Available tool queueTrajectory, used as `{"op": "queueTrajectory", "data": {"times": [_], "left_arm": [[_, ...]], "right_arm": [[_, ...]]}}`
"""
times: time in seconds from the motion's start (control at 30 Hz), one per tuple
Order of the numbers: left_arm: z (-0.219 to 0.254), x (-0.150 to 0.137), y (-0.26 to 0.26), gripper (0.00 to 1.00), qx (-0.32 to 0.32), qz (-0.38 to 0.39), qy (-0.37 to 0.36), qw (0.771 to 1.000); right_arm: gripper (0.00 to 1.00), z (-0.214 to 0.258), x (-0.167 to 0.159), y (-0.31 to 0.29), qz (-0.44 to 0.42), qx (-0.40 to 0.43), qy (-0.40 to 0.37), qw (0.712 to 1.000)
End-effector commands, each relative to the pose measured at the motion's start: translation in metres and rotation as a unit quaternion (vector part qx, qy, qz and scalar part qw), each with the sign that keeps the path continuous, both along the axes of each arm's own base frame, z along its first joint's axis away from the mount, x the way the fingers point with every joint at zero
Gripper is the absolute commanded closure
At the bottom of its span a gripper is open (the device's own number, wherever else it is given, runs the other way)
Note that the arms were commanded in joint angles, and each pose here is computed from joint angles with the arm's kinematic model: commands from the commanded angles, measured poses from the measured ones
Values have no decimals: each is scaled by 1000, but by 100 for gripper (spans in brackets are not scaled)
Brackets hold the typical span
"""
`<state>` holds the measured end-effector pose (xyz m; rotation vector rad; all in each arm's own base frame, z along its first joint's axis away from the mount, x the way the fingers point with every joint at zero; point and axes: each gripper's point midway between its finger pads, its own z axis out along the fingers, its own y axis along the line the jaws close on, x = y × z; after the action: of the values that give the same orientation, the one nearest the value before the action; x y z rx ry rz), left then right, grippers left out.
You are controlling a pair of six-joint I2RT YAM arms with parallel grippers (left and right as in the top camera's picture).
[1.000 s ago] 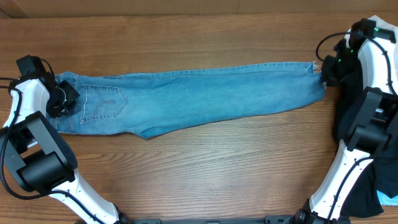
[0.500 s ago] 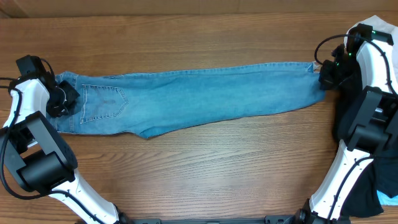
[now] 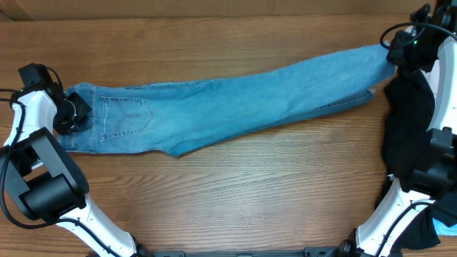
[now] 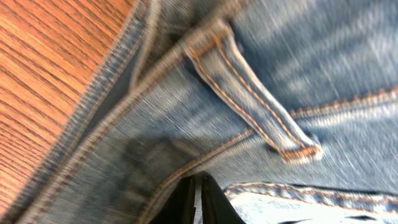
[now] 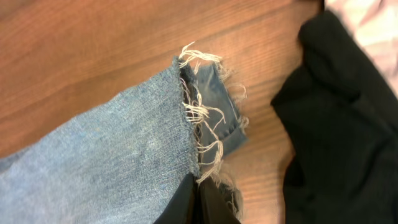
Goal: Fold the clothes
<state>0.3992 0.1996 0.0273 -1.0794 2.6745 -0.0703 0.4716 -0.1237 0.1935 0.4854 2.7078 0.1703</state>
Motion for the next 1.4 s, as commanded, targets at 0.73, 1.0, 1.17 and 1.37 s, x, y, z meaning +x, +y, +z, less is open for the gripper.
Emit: {"op": "queueTrajectory", "data": {"times": [0.73,1.0,1.17,1.37], "left_arm": [[-4,1,4,90,4,-6,6,1000],[-4,1,4,90,4,-6,6,1000],[-4,1,4,90,4,-6,6,1000],[-4,-1,3,88,2,-6,9,1000]], "right_arm": [[96,-152,47,-48,-41,-36,65,996],[96,-184,39,-56,-51,-44,99,993],[82,-188,36,-59,-56,-48,106,992],[60,-173,31,-58,-58,-41,105,992]]}}
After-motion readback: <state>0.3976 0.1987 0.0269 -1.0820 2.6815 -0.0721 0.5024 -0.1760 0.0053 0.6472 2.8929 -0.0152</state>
